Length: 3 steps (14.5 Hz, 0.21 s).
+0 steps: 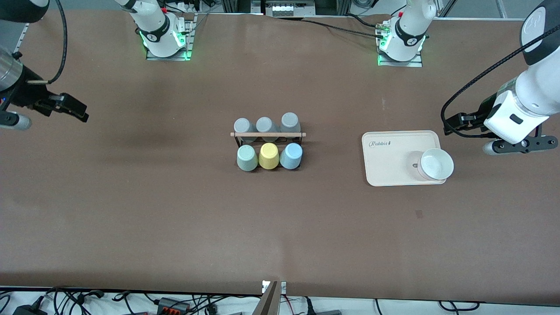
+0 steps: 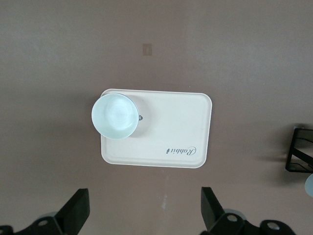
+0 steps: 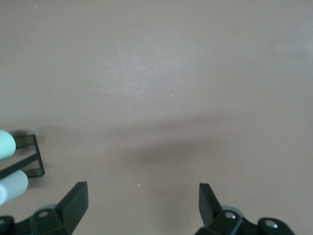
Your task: Hang scattered cups on rack with three cups
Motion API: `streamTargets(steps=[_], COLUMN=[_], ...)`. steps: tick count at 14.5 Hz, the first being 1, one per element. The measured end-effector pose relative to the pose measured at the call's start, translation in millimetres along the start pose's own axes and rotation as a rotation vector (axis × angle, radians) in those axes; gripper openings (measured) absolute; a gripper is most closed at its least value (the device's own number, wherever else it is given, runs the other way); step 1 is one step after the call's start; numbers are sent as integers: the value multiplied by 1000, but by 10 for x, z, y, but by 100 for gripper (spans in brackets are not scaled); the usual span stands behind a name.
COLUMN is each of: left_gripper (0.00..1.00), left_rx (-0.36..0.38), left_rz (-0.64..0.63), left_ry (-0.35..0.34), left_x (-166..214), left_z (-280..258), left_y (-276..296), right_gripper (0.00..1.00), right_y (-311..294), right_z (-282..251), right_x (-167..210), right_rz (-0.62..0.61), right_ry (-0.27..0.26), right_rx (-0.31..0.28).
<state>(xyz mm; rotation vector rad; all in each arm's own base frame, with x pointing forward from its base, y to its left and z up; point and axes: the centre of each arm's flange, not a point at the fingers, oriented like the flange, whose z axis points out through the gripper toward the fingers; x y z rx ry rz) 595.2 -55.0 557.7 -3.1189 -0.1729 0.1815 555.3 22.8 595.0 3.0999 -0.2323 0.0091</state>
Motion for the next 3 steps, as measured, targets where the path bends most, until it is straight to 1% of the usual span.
streamTargets(steps=[3], left_gripper=[100], left_rx=[0], left_rz=[-1], left_ry=[0], left_x=[0], left_z=[0], left_y=[0], right_gripper=[100], right_y=[18], right_z=[-41], right_x=[-90], right_rz=[0], right_ry=[5], right_rx=[0])
